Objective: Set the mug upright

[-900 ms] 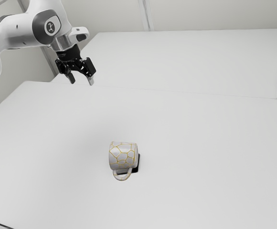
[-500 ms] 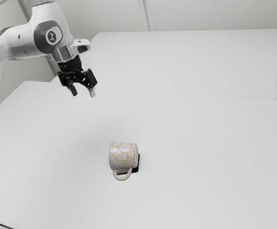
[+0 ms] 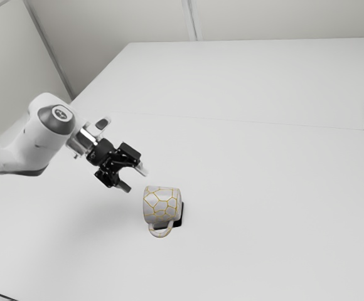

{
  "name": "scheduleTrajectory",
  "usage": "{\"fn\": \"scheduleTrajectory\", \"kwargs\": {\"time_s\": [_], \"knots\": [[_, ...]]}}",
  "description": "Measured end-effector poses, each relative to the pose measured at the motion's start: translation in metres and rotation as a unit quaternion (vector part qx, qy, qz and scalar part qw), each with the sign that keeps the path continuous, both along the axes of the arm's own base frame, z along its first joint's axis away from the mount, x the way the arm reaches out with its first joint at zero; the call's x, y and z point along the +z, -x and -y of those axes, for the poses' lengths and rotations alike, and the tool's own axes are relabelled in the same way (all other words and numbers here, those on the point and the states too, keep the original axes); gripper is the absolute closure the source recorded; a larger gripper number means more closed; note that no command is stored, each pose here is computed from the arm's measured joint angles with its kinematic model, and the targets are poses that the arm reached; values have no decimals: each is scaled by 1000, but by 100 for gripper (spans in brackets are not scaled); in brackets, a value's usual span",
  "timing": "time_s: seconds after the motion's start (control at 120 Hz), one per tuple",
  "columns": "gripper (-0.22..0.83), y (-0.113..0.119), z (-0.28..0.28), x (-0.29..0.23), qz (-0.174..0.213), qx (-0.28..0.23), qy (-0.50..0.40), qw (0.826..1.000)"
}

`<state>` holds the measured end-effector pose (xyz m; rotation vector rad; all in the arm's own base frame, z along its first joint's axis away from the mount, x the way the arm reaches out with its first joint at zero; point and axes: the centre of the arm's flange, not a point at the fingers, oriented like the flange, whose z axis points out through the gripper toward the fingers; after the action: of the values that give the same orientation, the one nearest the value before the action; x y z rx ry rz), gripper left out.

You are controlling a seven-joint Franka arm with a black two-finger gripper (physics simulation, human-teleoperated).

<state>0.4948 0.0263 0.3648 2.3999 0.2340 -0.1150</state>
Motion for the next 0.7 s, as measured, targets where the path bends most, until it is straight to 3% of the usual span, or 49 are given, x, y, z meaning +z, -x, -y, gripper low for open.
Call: {"fn": "scheduleTrajectory", "kwargs": {"time_s": [0.217,0.55,0.7], "knots": [[0,4,10,-65,29,38,82,996],[0,16,27,-73,126,-19,166,978],[38,16,28,-74,164,-43,172,970]]}}
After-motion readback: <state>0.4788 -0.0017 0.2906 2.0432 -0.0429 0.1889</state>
